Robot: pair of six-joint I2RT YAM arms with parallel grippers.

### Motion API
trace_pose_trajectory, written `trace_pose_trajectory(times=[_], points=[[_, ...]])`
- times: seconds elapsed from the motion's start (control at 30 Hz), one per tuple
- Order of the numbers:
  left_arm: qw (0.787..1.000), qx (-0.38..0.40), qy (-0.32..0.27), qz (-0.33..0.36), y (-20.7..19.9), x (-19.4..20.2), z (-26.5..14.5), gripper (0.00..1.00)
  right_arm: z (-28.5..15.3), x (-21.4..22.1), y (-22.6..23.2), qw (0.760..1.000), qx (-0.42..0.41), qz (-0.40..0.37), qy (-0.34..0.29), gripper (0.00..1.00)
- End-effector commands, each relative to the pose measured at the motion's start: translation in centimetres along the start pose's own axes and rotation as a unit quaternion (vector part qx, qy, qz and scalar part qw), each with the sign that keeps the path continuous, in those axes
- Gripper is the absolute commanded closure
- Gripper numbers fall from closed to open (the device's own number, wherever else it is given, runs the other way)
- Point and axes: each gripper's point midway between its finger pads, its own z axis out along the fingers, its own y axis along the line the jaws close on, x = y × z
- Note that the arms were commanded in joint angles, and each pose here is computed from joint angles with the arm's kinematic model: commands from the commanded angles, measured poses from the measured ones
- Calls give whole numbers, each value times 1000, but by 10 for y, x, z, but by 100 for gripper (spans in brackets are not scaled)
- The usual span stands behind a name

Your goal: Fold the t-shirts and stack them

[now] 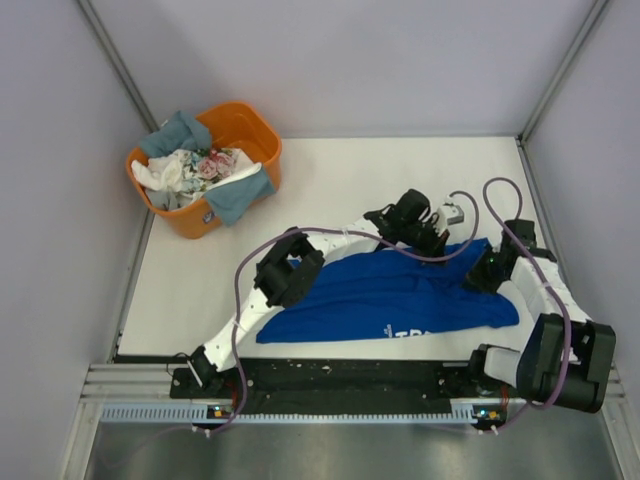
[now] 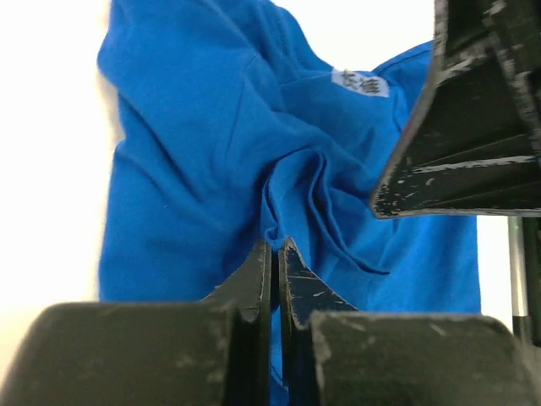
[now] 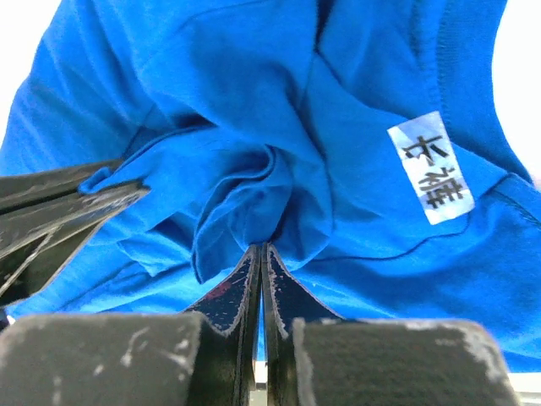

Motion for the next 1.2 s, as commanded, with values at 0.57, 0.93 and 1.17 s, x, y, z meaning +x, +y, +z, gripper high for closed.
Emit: trace_pose_trajectory(times=[0.57,0.93,1.17], points=[[936,210,92,269,-80,33,-81,100,-31,-31,-11,998,-1,16,-65,76],[866,260,137,405,-86,68,-94,81,-37,-21,-3,999,-5,8,-52,62],[873,209,155,413,-70,54,-90,54,-40,-11,7,999,-12,9,-40,59]])
